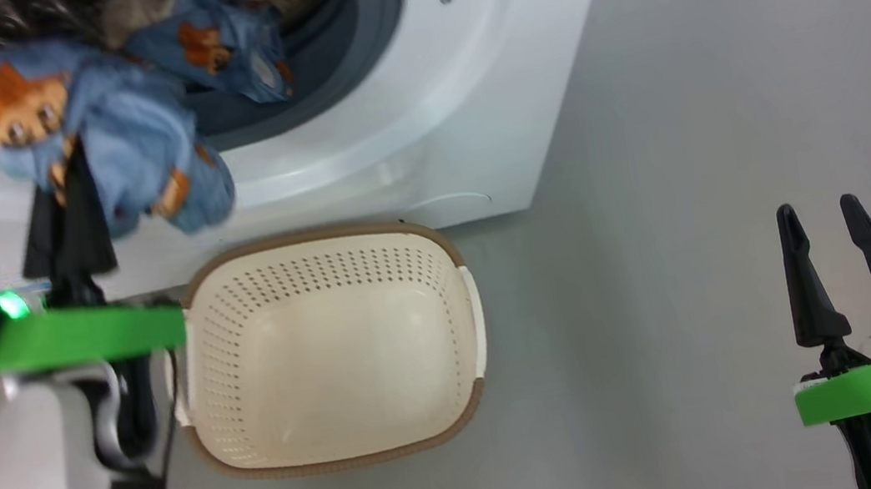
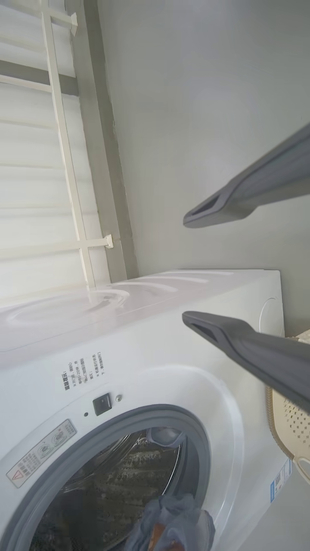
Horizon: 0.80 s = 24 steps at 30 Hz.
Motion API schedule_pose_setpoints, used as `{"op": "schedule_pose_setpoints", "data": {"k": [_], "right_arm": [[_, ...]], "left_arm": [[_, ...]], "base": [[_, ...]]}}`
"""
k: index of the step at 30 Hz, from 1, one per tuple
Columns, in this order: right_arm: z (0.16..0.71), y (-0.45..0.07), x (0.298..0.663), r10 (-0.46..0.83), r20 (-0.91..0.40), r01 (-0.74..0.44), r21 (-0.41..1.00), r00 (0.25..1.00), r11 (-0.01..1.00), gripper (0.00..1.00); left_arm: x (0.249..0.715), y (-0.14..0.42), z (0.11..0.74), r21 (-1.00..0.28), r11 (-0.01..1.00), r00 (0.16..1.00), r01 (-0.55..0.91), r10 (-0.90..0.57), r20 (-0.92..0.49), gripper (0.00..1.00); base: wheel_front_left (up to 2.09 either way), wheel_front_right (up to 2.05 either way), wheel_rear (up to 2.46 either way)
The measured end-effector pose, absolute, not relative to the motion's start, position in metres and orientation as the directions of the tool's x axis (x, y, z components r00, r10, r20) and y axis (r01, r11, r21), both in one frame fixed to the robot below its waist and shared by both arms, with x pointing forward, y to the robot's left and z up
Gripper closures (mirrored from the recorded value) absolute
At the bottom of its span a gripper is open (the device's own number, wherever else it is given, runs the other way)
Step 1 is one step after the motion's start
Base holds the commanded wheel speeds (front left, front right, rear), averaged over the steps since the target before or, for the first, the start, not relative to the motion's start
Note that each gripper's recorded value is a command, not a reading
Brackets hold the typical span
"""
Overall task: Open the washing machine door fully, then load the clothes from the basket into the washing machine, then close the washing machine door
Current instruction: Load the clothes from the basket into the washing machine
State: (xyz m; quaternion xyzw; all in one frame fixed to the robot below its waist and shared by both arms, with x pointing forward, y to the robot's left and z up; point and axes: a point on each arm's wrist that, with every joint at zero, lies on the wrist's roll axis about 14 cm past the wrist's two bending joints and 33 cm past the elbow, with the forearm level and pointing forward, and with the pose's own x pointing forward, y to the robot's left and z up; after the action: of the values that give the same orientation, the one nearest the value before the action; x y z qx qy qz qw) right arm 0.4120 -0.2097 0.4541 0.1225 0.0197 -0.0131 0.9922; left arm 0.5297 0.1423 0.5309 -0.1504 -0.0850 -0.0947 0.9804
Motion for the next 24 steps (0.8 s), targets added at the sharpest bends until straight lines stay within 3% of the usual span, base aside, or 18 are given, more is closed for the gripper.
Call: {"op": "schedule_pose_setpoints", "data": {"k": [8, 24], "right_arm": [[0.444, -0.224, 0.421, -0.074, -0.063, 0.086, 0.235, 0.995, 0.968, 0.0], [0.429, -0.257, 0.407, -0.194, -0.116, 0.215, 0.2, 0.974, 0.956, 0.0]], "left_arm": [[0.599, 0.115, 0.531, -0.252, 0.927, 0.953, 0.277, -0.232, 0.193, 1.0], [0.688, 0.094, 0.47, -0.167, 0.952, 0.966, 0.257, -0.259, 0.011, 1.0]], "base": [[0.0, 0.0, 0.0], [0.0, 0.0, 0.0]]}}
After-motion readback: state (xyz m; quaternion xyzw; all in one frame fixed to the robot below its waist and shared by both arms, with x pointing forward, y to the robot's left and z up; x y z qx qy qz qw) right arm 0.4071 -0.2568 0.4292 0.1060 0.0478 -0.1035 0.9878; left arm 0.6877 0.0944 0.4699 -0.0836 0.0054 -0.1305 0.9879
